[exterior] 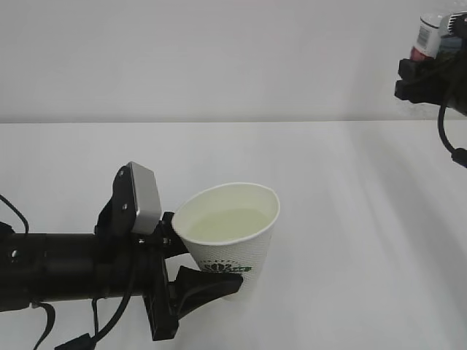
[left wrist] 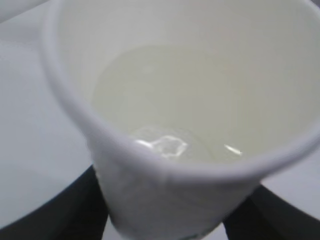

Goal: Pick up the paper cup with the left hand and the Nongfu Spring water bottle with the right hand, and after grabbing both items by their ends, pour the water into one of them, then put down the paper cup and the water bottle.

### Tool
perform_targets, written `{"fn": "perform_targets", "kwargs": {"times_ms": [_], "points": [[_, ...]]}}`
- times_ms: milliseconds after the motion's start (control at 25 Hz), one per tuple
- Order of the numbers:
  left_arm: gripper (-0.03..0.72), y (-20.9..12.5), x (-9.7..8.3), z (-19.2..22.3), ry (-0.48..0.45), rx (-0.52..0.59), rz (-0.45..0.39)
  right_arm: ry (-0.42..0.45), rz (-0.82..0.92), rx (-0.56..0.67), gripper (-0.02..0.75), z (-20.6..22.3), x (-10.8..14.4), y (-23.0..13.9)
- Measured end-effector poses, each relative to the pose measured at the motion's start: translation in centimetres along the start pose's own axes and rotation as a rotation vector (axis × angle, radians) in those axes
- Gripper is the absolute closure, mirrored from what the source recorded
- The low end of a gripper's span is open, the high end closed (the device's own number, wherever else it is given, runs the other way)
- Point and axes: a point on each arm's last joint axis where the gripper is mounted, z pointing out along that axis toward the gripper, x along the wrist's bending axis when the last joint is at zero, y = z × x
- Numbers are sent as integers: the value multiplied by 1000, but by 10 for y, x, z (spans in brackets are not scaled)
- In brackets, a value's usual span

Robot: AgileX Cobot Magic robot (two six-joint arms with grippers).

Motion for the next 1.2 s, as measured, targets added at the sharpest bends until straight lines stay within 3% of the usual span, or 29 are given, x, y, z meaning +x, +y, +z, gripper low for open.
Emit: {"fn": "perform_targets", "kwargs": {"times_ms": [1200], "points": [[218, 0, 0, 0, 1, 3, 0, 30, 22, 81, 301, 37, 12, -94]]}}
